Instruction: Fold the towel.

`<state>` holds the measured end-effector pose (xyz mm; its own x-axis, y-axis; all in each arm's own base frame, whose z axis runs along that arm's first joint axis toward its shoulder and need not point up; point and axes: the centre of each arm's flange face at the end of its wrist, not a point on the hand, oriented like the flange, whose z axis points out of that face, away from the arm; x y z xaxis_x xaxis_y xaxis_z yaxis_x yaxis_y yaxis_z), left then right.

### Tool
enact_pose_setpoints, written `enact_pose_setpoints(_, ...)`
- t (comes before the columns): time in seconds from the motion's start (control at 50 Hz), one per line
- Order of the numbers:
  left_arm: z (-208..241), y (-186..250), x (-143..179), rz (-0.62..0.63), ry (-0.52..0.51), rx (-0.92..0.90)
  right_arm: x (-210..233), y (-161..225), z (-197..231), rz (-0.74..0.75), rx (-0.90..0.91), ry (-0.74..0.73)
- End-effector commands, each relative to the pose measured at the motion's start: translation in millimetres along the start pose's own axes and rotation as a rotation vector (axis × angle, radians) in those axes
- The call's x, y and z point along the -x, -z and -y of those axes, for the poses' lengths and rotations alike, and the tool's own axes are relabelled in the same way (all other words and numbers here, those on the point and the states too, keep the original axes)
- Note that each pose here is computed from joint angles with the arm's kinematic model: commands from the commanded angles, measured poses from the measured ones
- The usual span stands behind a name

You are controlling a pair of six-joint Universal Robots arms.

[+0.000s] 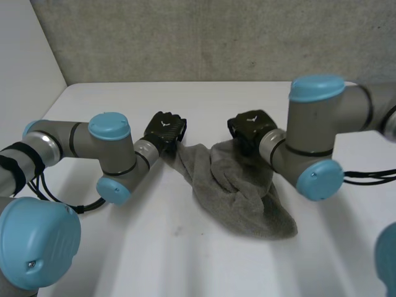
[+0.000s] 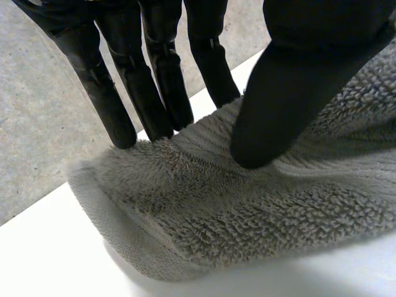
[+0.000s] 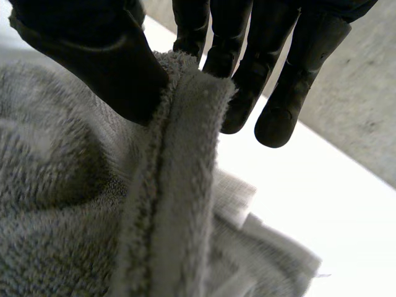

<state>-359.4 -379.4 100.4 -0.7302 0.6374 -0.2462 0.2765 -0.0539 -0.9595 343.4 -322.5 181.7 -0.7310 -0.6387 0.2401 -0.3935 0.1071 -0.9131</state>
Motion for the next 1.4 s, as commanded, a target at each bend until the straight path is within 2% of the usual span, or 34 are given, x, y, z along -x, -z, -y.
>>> enact_pose_setpoints(0.02,-1,-3,1,0.005,-0.047,-0.007,-25,39,55,-0.033,-0.117,0.006)
enact_pose_setpoints(0.1,7,-4,6,0.021,-0.101,-0.021,-52,83,115,-0.076,-0.303,0.020)
enact_pose_setpoints(0.16,30,-2,20,0.061,-0.137,-0.058,-60,98,131,-0.099,-0.360,0.024)
enact_pose_setpoints(0.2,74,8,46,0.149,-0.145,-0.120,-67,123,158,-0.131,-0.465,0.021)
enact_pose_setpoints(0.22,74,8,46,0.149,-0.145,-0.120,-67,123,159,-0.131,-0.466,0.021)
enact_pose_setpoints(0.26,128,31,79,0.288,-0.114,-0.178,-72,148,179,-0.155,-0.543,0.021)
enact_pose_setpoints(0.28,129,31,79,0.289,-0.114,-0.178,-72,148,179,-0.155,-0.543,0.021)
enact_pose_setpoints(0.3,155,49,90,0.347,-0.076,-0.208,-78,163,189,-0.181,-0.579,0.027)
enact_pose_setpoints(0.32,156,49,90,0.347,-0.076,-0.208,-78,163,190,-0.181,-0.579,0.027)
enact_pose_setpoints(0.36,209,91,108,0.428,0.019,-0.296,-89,200,210,-0.247,-0.657,0.050)
enact_pose_setpoints(0.38,209,91,108,0.429,0.019,-0.296,-90,200,210,-0.247,-0.658,0.050)
enact_pose_setpoints(0.42,247,135,121,0.464,0.098,-0.380,-93,235,226,-0.292,-0.728,0.074)
enact_pose_setpoints(0.44,247,135,121,0.464,0.098,-0.381,-93,235,226,-0.292,-0.728,0.074)
enact_pose_setpoints(0.46,263,156,124,0.473,0.128,-0.425,-94,254,233,-0.315,-0.768,0.090)
enact_pose_setpoints(0.48,264,156,124,0.473,0.128,-0.425,-94,273,241,-0.341,-0.815,0.109)
enact_pose_setpoints(0.52,294,201,123,0.489,0.163,-0.523,-96,287,246,-0.370,-0.850,0.124)
enact_pose_setpoints(0.62,308,242,124,0.509,0.164,-0.592,-100,303,255,-0.411,-0.883,0.143)
enact_pose_setpoints(0.76,281,245,109,0.424,0.174,-0.492,-97,283,233,-0.334,-0.713,0.108)
enact_pose_setpoints(0.8,269,245,105,0.408,0.183,-0.447,-95,253,209,-0.252,-0.566,0.068)
enact_pose_setpoints(0.92,211,235,86,0.344,0.227,-0.261,-86,216,167,-0.140,-0.348,0.046)
enact_pose_setpoints(1.0,153,202,80,0.298,0.273,-0.095,-85,165,118,-0.081,-0.142,0.087)
enact_pose_setpoints(1.08,111,170,80,0.278,0.296,0.005,-83,128,94,-0.043,-0.058,0.110)
enact_pose_setpoints(1.12,90,137,85,0.269,0.308,0.038,-79,91,75,-0.046,-0.010,0.105)
enact_pose_setpoints(1.18,89,121,92,0.273,0.312,0.022,-77,72,70,-0.062,-0.012,0.108)
enact_pose_setpoints(1.22,111,97,111,0.293,0.291,-0.077,-85,44,80,-0.137,-0.114,0.131)
enact_pose_setpoints(1.24,111,97,111,0.293,0.291,-0.078,-85,44,80,-0.137,-0.114,0.132)
enact_pose_setpoints(1.26,134,93,121,0.309,0.278,-0.154,-91,36,95,-0.175,-0.210,0.141)
enact_pose_setpoints(1.28,160,93,128,0.325,0.276,-0.235,-97,35,116,-0.219,-0.331,0.134)
enact_pose_setpoints(1.3,160,93,128,0.325,0.276,-0.236,-97,35,116,-0.219,-0.332,0.134)
enact_pose_setpoints(1.32,187,99,134,0.344,0.287,-0.318,-103,37,136,-0.251,-0.456,0.100)
enact_pose_setpoints(1.34,187,99,134,0.345,0.287,-0.318,-112,45,152,-0.278,-0.567,0.051)
enact_pose_setpoints(1.36,213,111,141,0.373,0.314,-0.397,-112,46,152,-0.278,-0.568,0.050)
enact_pose_setpoints(1.38,230,122,148,0.409,0.349,-0.469,-119,62,171,-0.297,-0.673,0.002)
enact_pose_setpoints(1.4,230,122,148,0.410,0.350,-0.470,-119,62,171,-0.297,-0.674,0.002)
